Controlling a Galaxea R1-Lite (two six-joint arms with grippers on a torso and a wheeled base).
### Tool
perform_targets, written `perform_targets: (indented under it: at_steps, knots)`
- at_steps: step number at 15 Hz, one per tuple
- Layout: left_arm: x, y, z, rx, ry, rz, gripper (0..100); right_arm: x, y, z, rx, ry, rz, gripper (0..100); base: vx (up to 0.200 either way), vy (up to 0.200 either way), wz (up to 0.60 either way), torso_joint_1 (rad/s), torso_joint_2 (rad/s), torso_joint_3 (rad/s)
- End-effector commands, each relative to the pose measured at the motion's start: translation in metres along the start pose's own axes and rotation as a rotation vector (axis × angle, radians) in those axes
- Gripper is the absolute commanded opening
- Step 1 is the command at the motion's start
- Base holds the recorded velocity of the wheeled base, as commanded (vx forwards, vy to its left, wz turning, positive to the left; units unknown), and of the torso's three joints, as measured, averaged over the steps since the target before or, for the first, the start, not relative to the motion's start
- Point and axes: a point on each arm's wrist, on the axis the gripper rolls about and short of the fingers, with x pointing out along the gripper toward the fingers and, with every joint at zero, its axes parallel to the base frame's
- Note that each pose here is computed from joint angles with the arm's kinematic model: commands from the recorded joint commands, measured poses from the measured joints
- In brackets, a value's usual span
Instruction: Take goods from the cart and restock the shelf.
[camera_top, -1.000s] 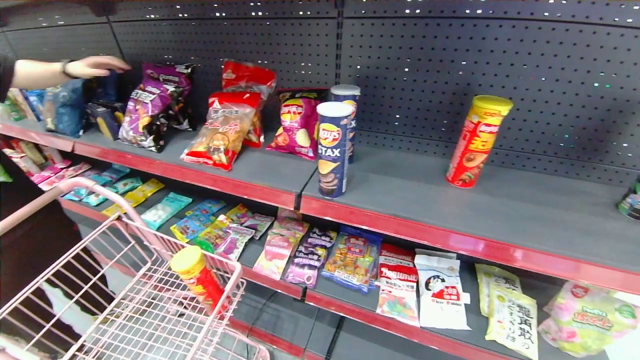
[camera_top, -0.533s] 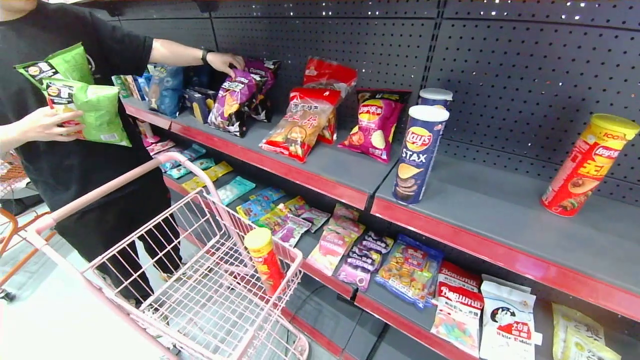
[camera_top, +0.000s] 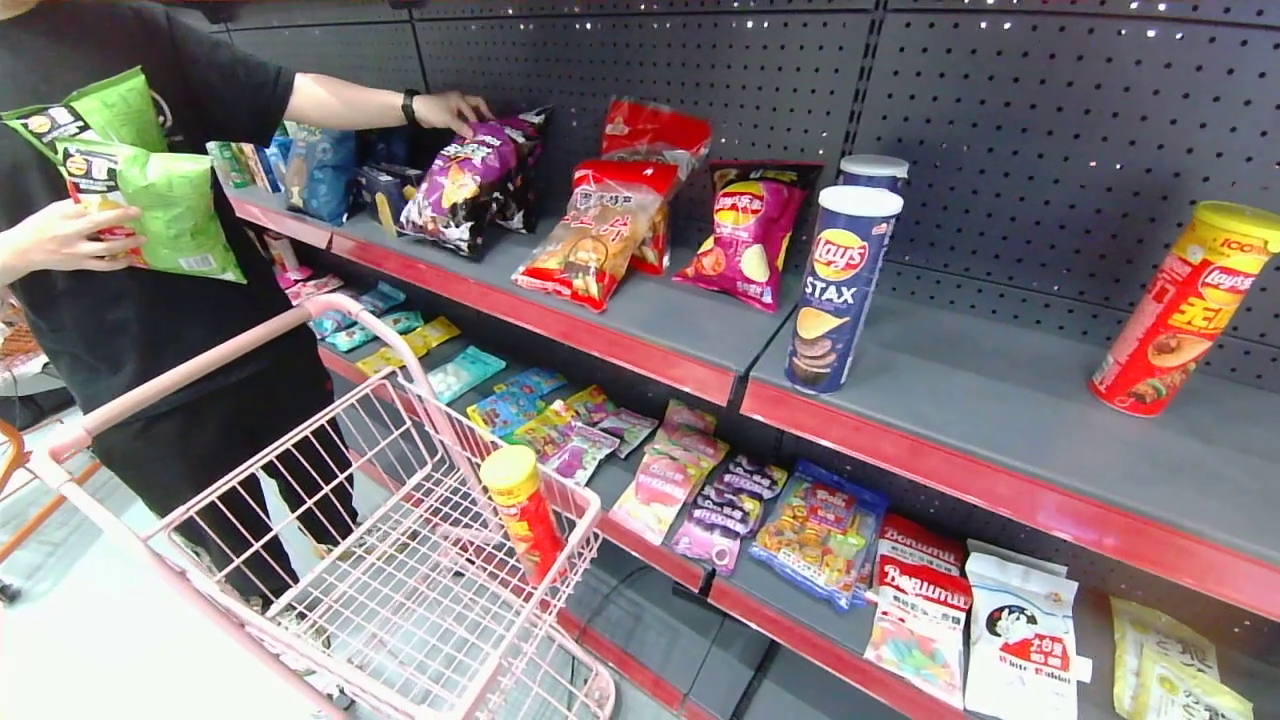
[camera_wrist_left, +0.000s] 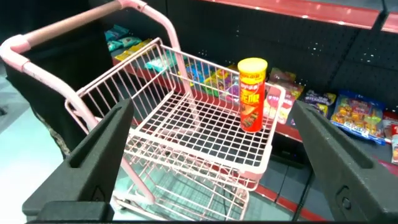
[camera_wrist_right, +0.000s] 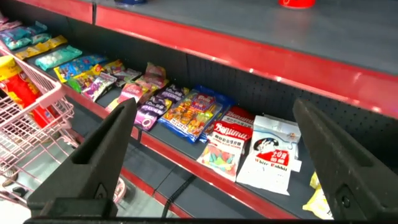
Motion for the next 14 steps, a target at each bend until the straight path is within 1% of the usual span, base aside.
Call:
perform_targets:
  at_steps: [1, 6, 12, 14]
  knots:
    - [0.0000, 0.0000, 0.0000, 0.000, 0.000, 0.001, 100, 0.0001, 0.0000, 0.0000, 0.000, 0.002, 0.000, 100, 0.000, 0.000, 0.00, -0.144, 0.38, 0.232]
    - [-0.0001, 0.0000, 0.0004, 0.000, -0.002, 0.000, 100, 0.0001, -0.0001, 0.0000, 0.002, 0.002, -0.002, 100, 0.000, 0.000, 0.00, -0.165, 0.41, 0.250]
    - [-0.0001, -0.0001, 0.0004, 0.000, -0.002, -0.003, 100, 0.0001, -0.0001, 0.0000, 0.002, 0.002, -0.002, 100, 0.000, 0.000, 0.00, -0.198, 0.55, 0.345]
    - [-0.0001, -0.0001, 0.0007, 0.001, -0.005, -0.003, 100, 0.0001, -0.0001, 0.0000, 0.002, 0.002, -0.002, 100, 0.000, 0.000, 0.00, -0.132, 0.43, 0.281]
